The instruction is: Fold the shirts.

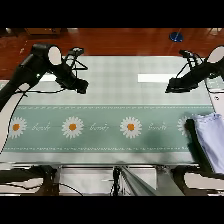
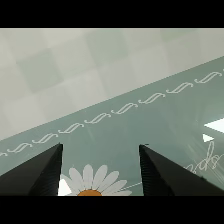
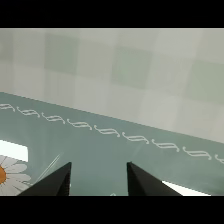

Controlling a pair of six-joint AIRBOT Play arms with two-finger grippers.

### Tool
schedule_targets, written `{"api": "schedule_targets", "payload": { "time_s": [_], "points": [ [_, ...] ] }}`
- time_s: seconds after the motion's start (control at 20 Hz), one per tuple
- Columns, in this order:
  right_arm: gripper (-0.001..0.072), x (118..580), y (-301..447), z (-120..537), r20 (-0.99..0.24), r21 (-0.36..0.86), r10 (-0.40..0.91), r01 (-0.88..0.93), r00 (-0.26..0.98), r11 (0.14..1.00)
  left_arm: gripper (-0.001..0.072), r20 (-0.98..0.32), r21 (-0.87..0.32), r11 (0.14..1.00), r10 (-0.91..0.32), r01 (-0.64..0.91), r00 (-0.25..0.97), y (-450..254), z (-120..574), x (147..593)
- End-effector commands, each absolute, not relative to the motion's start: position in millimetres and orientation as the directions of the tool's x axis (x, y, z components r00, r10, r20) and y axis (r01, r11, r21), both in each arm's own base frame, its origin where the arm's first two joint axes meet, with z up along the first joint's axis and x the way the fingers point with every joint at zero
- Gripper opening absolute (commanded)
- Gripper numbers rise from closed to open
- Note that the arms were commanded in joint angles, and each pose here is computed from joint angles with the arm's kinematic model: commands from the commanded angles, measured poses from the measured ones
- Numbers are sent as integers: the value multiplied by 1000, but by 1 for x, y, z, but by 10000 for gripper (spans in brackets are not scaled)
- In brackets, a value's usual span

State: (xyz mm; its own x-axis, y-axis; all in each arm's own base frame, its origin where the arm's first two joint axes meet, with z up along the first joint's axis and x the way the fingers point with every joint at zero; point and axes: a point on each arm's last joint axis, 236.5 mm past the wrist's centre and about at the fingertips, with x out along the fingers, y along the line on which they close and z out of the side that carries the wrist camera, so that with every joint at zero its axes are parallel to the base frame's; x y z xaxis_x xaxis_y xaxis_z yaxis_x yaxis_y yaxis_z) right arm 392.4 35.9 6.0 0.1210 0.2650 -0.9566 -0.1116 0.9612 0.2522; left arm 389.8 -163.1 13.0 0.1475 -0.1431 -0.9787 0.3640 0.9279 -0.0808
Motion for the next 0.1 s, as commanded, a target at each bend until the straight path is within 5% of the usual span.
{"api": "schedule_targets", "payload": {
  "time_s": [0.0,0.05],
  "points": [
    [430,392,36,6,-957,252,265,-112,120,961,552,-979,-81,928,-143,364,148,-163,13,390],
    [430,392,36,6,-957,252,265,-112,120,961,552,-979,-81,928,-143,364,148,-163,13,390]
  ]
}}
